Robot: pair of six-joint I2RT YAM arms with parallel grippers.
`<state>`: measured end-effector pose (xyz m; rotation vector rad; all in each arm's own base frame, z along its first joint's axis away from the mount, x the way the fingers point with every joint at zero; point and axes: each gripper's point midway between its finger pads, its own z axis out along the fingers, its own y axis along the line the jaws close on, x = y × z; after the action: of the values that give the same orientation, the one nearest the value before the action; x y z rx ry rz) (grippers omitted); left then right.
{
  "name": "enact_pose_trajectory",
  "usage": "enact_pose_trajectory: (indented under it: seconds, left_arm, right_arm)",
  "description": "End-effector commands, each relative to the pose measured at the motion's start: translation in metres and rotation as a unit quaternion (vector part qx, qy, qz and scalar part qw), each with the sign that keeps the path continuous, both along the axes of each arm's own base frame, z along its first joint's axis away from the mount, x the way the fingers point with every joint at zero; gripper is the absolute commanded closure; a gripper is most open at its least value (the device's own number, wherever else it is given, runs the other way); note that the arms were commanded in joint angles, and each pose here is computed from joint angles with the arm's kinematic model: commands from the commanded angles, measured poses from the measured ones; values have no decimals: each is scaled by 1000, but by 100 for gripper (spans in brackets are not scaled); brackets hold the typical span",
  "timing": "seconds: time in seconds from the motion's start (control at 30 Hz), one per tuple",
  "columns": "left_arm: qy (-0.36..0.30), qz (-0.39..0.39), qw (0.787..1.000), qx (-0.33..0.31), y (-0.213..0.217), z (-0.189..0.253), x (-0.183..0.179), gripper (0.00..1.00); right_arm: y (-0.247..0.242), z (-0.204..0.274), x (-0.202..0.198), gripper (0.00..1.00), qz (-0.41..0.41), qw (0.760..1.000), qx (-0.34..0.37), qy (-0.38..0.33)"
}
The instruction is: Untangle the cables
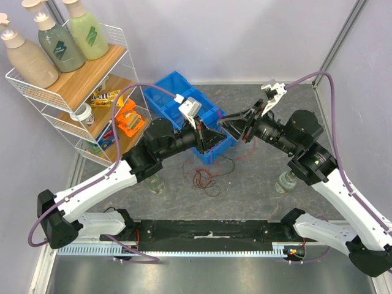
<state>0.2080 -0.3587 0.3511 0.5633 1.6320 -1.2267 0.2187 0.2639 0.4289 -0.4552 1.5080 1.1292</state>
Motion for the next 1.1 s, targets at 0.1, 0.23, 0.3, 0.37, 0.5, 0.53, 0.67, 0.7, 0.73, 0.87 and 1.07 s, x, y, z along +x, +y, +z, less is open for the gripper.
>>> enact_pose_trajectory:
  seconds: [0.1,0.23,0.3,0.37,0.5,0.53,0.67,0.7,0.73,0.87,1.07]
  left_arm:
    - [-65,140,988,4,41,39,37,98]
    - [-54,241,969,27,65,47,78,98]
    - [-72,286,955,28,78,52,100,98]
    - [-104,335,936,22,89,61,122,98]
    - [-192,369,908,46,89,68,161,98]
    - [-208,371,902,68,86,63,171,98]
    - [-220,350,902,121,79,34,218,98]
    - [-202,359,902,128,86,22,232,98]
    - [-187,365,902,137,92,11,242,98]
    - [-82,351,924,126,105,-43,267,98]
    - [47,340,926,159,106,-108,276,98]
  right_arm:
    - [-69,-24,32,19,-203,975,-90,7]
    - [-117,-34,38,2,-314,943,-114,18]
    - [-124,-38,34,2,-322,939,-118,17]
    - [-124,-45,32,3,-317,940,-122,22]
    - [-118,-60,27,4,-297,946,-127,37]
    - [-116,-63,26,4,-292,947,-128,41]
    - [-118,-70,21,4,-289,948,-123,48]
    - [-120,-68,19,4,-290,948,-120,46]
    - [-121,-70,18,4,-290,948,-121,48]
    - [-127,-72,13,4,-296,946,-122,50]
    - [-124,-87,14,4,-290,946,-131,64]
